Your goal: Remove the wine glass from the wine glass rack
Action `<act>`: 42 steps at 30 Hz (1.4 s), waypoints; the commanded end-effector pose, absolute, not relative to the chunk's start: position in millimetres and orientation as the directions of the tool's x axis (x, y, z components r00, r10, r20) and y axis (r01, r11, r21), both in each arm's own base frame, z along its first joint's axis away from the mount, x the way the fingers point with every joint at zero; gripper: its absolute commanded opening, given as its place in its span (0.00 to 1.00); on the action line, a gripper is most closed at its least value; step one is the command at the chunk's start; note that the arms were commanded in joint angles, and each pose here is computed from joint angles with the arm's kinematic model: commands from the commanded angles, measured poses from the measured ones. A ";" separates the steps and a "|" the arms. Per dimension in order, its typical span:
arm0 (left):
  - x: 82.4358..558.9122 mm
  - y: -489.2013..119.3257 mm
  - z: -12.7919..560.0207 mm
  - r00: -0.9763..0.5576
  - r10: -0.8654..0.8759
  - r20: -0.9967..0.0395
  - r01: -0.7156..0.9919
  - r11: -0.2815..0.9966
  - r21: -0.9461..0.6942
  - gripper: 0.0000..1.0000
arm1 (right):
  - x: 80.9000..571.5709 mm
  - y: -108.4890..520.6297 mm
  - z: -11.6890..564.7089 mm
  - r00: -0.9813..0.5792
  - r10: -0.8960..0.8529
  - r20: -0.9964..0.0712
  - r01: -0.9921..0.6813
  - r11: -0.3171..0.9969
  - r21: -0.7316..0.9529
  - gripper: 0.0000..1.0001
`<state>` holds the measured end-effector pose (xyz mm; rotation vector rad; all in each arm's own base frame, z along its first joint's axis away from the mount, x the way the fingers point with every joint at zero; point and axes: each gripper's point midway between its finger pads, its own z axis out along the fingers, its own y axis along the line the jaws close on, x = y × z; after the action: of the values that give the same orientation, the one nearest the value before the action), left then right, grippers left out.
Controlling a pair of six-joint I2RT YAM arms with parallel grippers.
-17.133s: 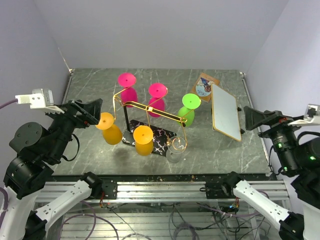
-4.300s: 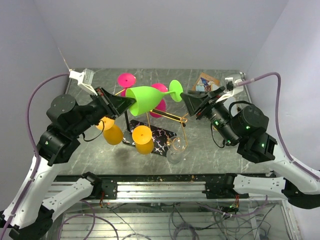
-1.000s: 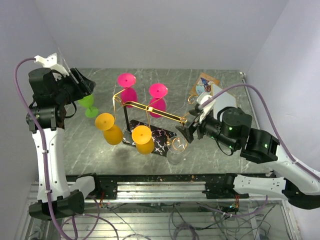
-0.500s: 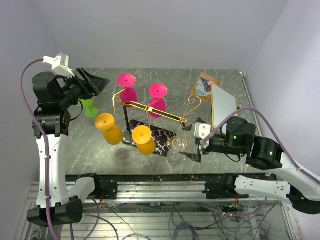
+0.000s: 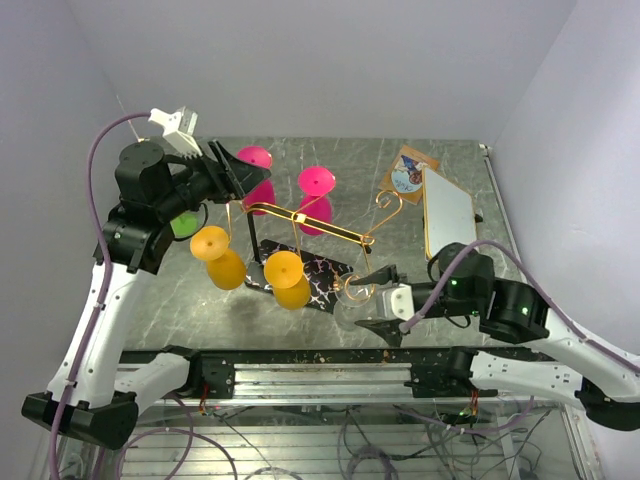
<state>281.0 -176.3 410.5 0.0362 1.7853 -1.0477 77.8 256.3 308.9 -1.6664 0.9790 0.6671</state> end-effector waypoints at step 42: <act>264.0 -183.8 435.4 -0.425 -0.432 -0.796 0.504 0.617 -0.604 0.68 | 90.3 261.2 276.4 0.552 -0.350 -0.757 -0.831 -0.160 -0.533 0.22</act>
<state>270.3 -186.0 416.7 0.0436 1.7713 -1.0490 93.5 263.0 274.3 -1.7483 0.9709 0.5583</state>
